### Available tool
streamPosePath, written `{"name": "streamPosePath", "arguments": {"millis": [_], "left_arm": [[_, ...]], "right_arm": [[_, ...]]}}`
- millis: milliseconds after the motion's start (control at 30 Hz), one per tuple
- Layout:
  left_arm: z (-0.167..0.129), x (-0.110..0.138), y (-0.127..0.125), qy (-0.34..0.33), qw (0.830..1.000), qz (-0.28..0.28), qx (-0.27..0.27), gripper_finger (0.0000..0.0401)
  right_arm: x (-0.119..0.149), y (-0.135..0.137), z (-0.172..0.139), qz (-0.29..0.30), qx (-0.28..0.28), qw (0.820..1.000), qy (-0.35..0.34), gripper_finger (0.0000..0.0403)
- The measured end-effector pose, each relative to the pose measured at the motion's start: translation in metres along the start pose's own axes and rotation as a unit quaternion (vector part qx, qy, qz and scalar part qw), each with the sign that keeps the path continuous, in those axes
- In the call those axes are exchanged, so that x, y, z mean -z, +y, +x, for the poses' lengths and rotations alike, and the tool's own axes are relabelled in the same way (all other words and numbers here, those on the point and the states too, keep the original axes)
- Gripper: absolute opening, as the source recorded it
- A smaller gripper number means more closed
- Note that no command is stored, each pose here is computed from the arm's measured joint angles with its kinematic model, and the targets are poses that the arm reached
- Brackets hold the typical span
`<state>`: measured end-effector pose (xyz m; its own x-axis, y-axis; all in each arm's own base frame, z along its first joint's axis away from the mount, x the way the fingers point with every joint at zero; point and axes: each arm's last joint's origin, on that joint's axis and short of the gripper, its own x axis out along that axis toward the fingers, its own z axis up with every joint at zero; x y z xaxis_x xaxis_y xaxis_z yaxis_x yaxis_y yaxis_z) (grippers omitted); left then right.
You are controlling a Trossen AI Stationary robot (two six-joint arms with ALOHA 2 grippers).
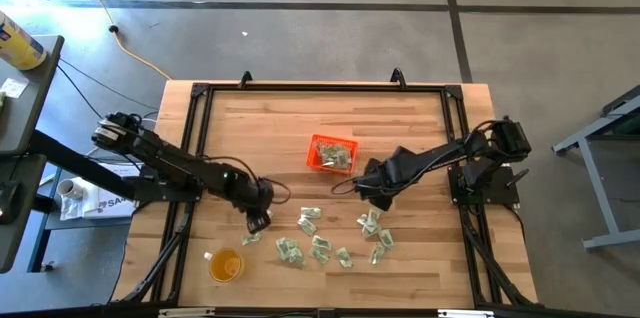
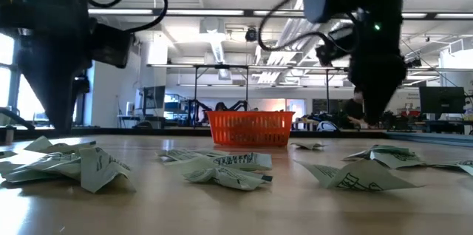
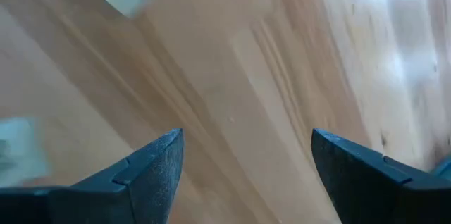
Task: Pick and place Stevia / Truvia into bins
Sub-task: Put the stevia packet into the basket
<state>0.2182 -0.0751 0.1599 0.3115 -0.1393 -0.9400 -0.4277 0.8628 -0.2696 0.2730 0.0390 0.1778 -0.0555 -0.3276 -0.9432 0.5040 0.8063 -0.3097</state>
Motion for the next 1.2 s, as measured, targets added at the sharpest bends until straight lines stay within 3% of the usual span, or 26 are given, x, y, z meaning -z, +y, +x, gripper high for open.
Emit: {"name": "streamPosePath", "arguments": {"millis": [200,467,600,767,867,967,1200], "left_arm": [[0.018,0.006,-0.012,0.018,0.999,-0.026,-0.037,0.0177],[0.038,0.001,-0.016,0.033,0.995,-0.033,-0.092,0.0172],[0.037,-0.003,-0.012,0.021,0.992,-0.036,-0.120,0.0126],[0.036,-0.019,0.001,0.009,0.991,-0.040,-0.128,0.0027],[0.032,-0.034,0.009,-0.016,0.989,-0.050,-0.141,0.0028],[0.021,-0.056,0.016,-0.062,0.976,-0.049,-0.202,0.0043],[-0.034,-0.127,0.005,-0.184,0.953,0.029,-0.239,0.0024]], "right_arm": [[0.013,0.011,0.016,0.022,-0.012,0.999,-0.025,0.0301],[0.009,0.017,0.011,0.030,-0.019,0.997,-0.064,0.0300],[0.007,0.016,0.000,0.029,-0.007,0.996,-0.086,0.0300],[0.013,0.004,-0.026,0.054,0.005,0.989,-0.140,0.0300],[0.024,-0.011,-0.044,0.097,0.025,0.979,-0.175,0.0300],[0.037,-0.029,-0.059,0.134,0.039,0.971,-0.195,0.0300],[0.056,-0.060,-0.080,0.187,0.030,0.960,-0.204,0.0300]]}}
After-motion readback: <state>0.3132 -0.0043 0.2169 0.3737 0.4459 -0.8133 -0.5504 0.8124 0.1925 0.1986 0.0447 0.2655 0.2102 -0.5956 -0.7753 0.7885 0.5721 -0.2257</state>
